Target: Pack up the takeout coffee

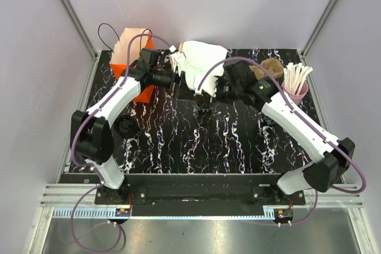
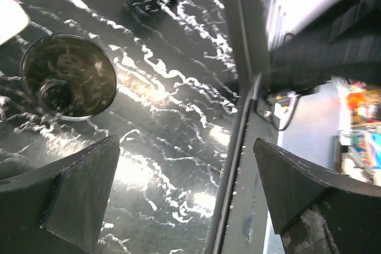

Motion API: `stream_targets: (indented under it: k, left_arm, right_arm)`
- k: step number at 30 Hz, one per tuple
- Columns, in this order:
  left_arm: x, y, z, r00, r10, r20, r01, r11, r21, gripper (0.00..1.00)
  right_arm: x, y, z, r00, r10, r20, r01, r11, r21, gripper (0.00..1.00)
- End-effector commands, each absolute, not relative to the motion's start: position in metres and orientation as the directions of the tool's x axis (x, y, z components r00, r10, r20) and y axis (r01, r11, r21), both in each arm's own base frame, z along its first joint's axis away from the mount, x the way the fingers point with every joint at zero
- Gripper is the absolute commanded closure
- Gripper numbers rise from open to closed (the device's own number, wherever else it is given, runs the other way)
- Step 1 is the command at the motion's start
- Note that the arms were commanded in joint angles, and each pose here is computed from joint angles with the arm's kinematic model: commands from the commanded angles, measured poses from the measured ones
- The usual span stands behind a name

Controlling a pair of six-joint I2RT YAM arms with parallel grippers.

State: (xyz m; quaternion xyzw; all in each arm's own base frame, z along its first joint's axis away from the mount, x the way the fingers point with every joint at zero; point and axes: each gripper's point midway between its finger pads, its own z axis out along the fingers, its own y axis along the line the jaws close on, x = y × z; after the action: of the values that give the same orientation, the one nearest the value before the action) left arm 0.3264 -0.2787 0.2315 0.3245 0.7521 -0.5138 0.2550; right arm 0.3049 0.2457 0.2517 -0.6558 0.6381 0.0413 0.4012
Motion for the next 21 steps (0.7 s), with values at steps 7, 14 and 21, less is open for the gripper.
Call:
stream_targets:
  k: [7,14,21]
  left_arm:
    - [0.325,-0.243,0.247,-0.368,0.246,-0.897,0.868,0.436,-0.237,0.01]
    - [0.314,-0.224,0.246,-0.251,0.234,-0.939,0.857,0.505,-0.103,0.01]
    - [0.305,-0.218,0.256,-0.179,0.224,-0.958,0.857,0.514,-0.04,0.01]
  right_arm:
    - [0.339,0.243,0.243,0.045,-0.81,-0.585,-0.938,0.167,-0.303,1.0]
    - [0.36,0.25,0.203,-0.071,-0.844,-0.531,-0.979,0.161,-0.125,0.99]
    - [0.367,0.266,0.189,-0.107,-0.85,-0.516,-0.991,0.134,-0.016,0.98]
